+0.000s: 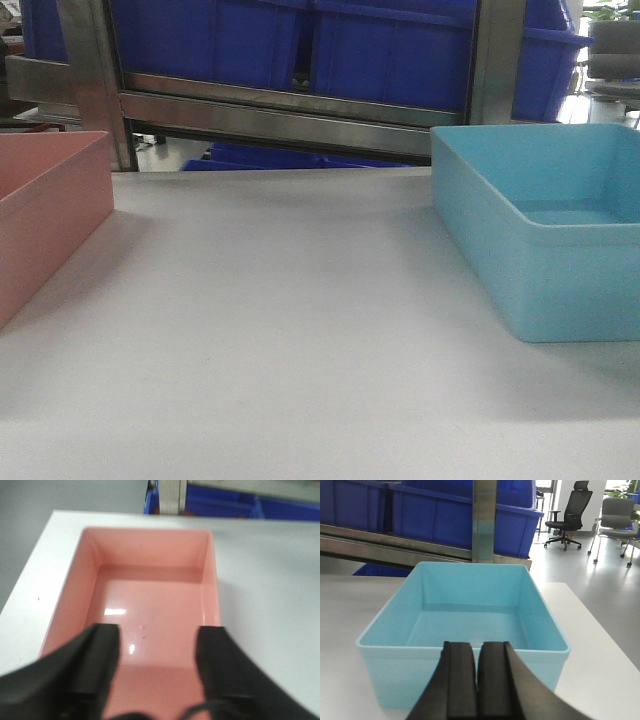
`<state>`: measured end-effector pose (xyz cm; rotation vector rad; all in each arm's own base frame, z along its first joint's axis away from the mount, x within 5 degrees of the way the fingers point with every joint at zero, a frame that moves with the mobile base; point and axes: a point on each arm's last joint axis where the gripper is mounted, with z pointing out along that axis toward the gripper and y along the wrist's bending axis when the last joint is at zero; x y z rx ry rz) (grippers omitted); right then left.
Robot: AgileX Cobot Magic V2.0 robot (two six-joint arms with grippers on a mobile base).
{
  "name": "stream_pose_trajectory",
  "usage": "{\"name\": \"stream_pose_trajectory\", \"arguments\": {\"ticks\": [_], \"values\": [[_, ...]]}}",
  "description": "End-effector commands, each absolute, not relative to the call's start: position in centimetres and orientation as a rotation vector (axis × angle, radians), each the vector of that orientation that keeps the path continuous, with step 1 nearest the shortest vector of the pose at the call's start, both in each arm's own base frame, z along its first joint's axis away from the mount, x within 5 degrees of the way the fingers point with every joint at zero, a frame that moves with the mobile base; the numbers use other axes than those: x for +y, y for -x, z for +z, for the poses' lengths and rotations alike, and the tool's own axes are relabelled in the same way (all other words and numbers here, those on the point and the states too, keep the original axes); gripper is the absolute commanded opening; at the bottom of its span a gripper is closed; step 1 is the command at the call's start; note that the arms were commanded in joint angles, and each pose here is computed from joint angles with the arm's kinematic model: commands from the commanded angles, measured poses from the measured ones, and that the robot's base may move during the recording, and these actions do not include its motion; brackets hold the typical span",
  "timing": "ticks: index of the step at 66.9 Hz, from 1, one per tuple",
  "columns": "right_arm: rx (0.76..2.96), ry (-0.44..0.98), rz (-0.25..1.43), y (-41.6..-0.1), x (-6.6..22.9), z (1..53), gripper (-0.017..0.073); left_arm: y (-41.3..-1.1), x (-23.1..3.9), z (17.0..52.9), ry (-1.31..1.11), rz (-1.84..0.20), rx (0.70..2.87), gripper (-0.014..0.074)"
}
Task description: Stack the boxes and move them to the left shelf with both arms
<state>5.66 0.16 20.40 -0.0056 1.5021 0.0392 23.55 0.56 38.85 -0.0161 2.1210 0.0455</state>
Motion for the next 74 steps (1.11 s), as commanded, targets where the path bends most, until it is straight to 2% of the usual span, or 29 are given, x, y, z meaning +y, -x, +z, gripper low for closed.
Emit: {"name": "stream_pose_trajectory", "arguments": {"ticks": [1, 6, 16, 27, 34, 60, 74], "values": [[1.369, 0.009, 0.022, -5.3, 0.1, 22.0, 0.0053, -25.4, 1.0, 40.5, -0.001, 0.092, 2.08, 0.0479], [1.369, 0.009, 0.022, -5.3, 0.1, 22.0, 0.0053, -27.4, 2.3, 40.1, -0.005, 0.151, 2.146, 0.0536], [1.369, 0.009, 0.022, -5.3, 0.1, 22.0, 0.0053, -30.1, 6.6, 38.9, 0.03, 0.202, 2.348, 0.0536], [1.369, 0.009, 0.022, -5.3, 0.1, 22.0, 0.0053, -32.5, 11.9, 37.9, 0.079, 0.153, 2.382, 0.0535], [1.369, 0.009, 0.022, -5.3, 0.1, 22.0, 0.0053, -34.2, 13.9, 36.6, 0.079, 0.158, 2.385, 0.0535], [1.37, 0.009, 0.022, -5.3, 0.1, 22.0, 0.0053, -40.2, 16.7, 26.1, 0.075, 0.055, 2.549, 0.0535], [1.369, 0.009, 0.022, -5.3, 0.1, 22.0, 0.0053, -41.1, 17.2, 23.2, 0.087, 0.036, 2.597, 0.0514]]}}
